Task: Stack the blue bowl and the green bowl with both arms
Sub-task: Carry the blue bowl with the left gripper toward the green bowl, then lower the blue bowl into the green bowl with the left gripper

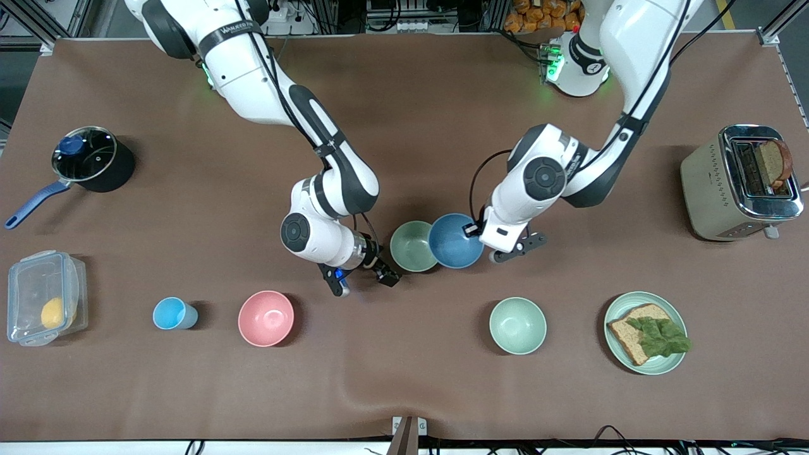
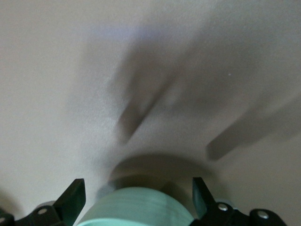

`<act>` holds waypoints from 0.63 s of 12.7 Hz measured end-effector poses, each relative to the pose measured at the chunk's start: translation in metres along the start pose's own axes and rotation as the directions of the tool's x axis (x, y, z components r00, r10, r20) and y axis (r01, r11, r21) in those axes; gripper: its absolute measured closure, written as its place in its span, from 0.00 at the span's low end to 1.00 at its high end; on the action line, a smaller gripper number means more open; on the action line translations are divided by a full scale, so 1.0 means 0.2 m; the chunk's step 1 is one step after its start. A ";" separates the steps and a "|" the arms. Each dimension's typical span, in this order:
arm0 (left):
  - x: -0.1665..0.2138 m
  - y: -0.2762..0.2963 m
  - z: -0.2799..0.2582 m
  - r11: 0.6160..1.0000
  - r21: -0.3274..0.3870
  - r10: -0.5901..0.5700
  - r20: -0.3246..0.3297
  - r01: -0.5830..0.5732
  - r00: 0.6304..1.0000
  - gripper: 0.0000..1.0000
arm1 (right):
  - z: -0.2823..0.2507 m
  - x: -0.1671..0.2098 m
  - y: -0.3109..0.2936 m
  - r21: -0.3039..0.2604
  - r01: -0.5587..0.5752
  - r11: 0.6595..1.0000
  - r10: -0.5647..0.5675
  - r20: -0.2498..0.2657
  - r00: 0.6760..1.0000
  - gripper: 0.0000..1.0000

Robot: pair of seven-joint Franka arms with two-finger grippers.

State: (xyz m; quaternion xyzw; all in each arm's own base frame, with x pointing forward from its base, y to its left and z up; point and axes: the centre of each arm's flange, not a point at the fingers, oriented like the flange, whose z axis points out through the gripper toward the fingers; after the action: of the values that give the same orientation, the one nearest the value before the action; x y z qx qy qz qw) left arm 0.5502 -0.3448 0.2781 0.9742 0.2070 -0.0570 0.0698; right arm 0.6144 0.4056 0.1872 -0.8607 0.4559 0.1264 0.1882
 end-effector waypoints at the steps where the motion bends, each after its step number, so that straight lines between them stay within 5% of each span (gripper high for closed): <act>1: -0.02 0.04 0.01 1.000 -0.007 -0.009 0.002 0.009 1.000 0.96 | 0.01 0.00 0.00 0.004 -0.001 1.000 0.001 -0.004 1.000 0.00; 8: -0.12 0.14 0.06 1.000 -0.010 -0.014 0.013 0.015 1.000 0.96 | 0.04 -0.03 0.00 0.003 0.009 1.000 -0.009 -0.006 1.000 0.00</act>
State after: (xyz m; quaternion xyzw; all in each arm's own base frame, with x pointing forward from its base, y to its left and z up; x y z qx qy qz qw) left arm 0.5396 -0.3811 0.2718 0.9719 0.2139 -0.0625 0.0757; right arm 0.6098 0.4128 0.1831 -0.8629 0.4526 0.1223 0.1888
